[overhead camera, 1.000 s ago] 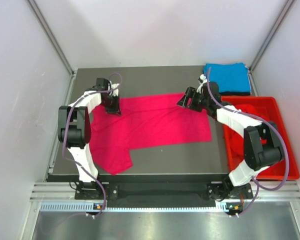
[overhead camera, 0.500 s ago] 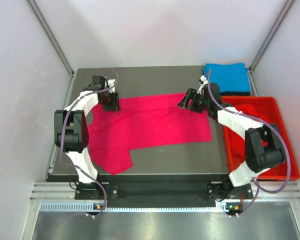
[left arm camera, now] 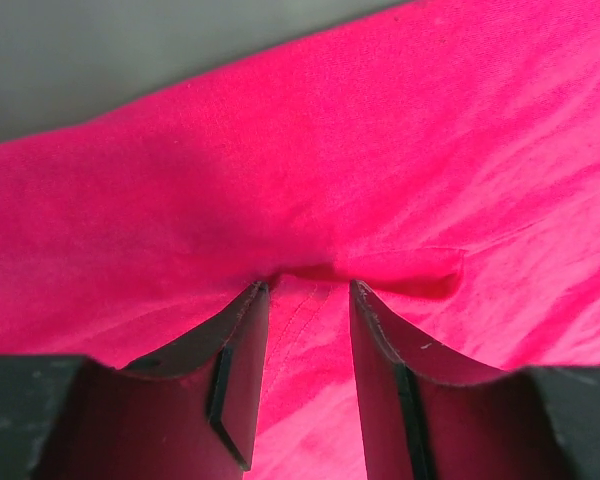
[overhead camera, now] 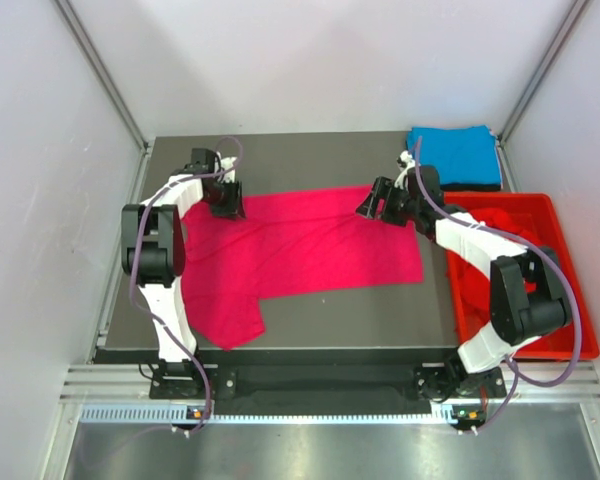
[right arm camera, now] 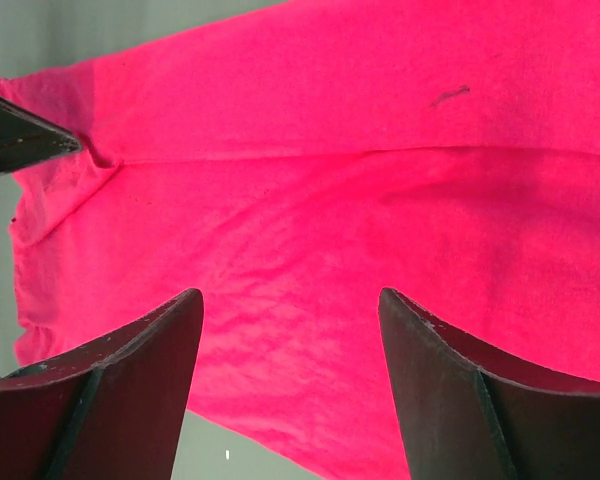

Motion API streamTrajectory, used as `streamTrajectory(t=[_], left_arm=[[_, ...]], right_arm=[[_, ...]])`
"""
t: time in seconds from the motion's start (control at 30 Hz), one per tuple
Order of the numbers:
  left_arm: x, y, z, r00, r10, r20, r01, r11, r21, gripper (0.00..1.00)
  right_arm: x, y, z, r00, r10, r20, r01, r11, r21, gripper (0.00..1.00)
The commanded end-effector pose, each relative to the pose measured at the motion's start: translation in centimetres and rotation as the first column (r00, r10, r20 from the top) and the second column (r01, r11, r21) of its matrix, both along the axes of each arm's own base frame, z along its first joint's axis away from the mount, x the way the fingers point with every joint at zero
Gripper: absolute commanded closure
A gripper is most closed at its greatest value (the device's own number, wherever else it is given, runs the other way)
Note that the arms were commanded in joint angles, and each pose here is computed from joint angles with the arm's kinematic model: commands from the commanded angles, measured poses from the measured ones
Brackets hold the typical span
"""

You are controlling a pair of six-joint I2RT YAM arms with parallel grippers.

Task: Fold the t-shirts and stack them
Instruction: Fold the tshirt

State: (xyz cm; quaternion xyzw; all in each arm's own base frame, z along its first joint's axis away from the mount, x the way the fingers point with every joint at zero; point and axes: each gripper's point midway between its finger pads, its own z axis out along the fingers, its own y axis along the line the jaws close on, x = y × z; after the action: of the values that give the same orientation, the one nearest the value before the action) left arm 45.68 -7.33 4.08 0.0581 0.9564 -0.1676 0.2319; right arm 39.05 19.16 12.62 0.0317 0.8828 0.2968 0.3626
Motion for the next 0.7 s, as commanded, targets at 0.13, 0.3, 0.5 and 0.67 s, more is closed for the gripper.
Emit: streamTrajectory(t=[0.13, 0.3, 0.5, 0.67], left_arm=[[0.8, -0.2, 0.5, 0.999, -0.034, 0.028, 0.035, 0.999, -0.014, 0.59], [0.9, 0.0, 0.3, 0.999, -0.023, 0.029, 0.023, 1.0, 0.004, 0.6], [1.1, 0.7, 0.1, 0.999, -0.008, 0.034, 0.006, 0.999, 0.046, 0.6], [1.0, 0.5, 0.0, 0.999, -0.018, 0.039, 0.015, 0.998, 0.066, 0.6]], right_arm=[[1.3, 0.1, 3.1, 0.996, 0.009, 0.089, -0.01, 1.0, 0.012, 0.29], [1.1, 0.0, 3.2, 0.996, 0.007, 0.09, -0.008, 1.0, 0.013, 0.29], [1.0, -0.1, 3.2, 0.996, 0.005, 0.091, -0.006, 1.0, 0.014, 0.29], [1.1, 0.0, 3.0, 0.996, 0.001, 0.091, -0.003, 1.0, 0.022, 0.28]])
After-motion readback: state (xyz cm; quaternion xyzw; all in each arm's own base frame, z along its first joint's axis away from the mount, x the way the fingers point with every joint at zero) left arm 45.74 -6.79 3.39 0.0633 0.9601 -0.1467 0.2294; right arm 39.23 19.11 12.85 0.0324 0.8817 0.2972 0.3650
